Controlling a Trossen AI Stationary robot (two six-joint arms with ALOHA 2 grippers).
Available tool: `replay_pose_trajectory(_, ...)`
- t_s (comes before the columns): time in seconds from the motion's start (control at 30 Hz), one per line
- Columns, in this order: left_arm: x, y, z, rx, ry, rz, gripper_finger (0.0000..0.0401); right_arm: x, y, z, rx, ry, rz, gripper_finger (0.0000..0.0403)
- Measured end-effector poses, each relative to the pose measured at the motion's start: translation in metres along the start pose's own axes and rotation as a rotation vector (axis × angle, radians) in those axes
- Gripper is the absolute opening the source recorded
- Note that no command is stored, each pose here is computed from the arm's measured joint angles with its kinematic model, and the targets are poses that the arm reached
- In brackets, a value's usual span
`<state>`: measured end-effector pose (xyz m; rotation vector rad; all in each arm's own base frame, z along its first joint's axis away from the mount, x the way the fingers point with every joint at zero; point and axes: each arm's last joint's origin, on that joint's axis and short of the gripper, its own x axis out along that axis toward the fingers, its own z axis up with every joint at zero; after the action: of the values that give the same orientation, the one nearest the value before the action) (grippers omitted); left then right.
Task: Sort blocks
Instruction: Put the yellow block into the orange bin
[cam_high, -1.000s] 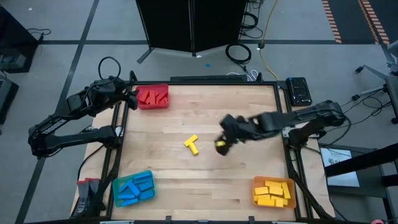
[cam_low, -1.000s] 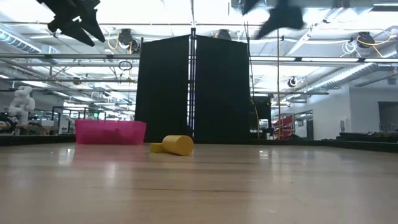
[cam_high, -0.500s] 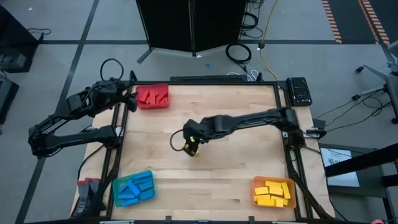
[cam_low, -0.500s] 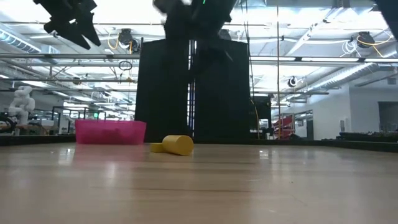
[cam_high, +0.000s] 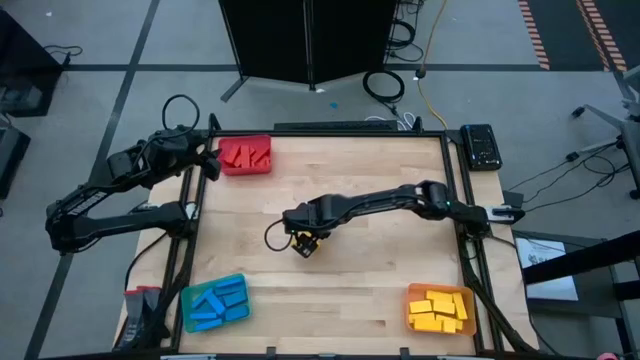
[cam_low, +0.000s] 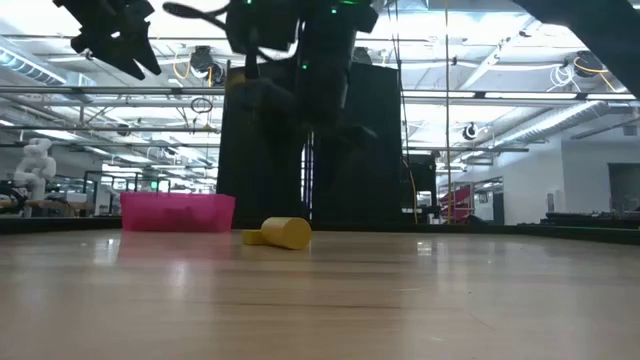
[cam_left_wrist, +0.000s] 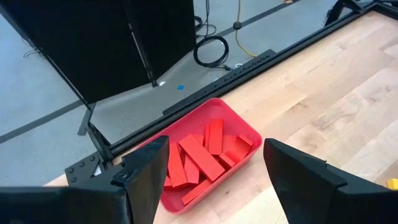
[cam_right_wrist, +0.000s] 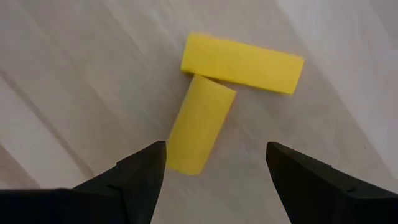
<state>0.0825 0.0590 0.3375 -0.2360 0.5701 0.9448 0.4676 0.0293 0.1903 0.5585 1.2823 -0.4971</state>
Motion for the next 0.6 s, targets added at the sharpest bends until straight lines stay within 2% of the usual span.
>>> replay_pose_trajectory(0.37,0.0,0.0,0.0,-0.001,0.002,-0.01,0.0267,0.008,0.0,0.001,0.02,0.006,-0.004,0.0272)
replay_pose_trajectory(0.6,0.0,0.0,0.0,-0.002,0.001,-0.011,0.0267,0.037,0.009,-0.004,0.01,0.034,0.004,0.0272)
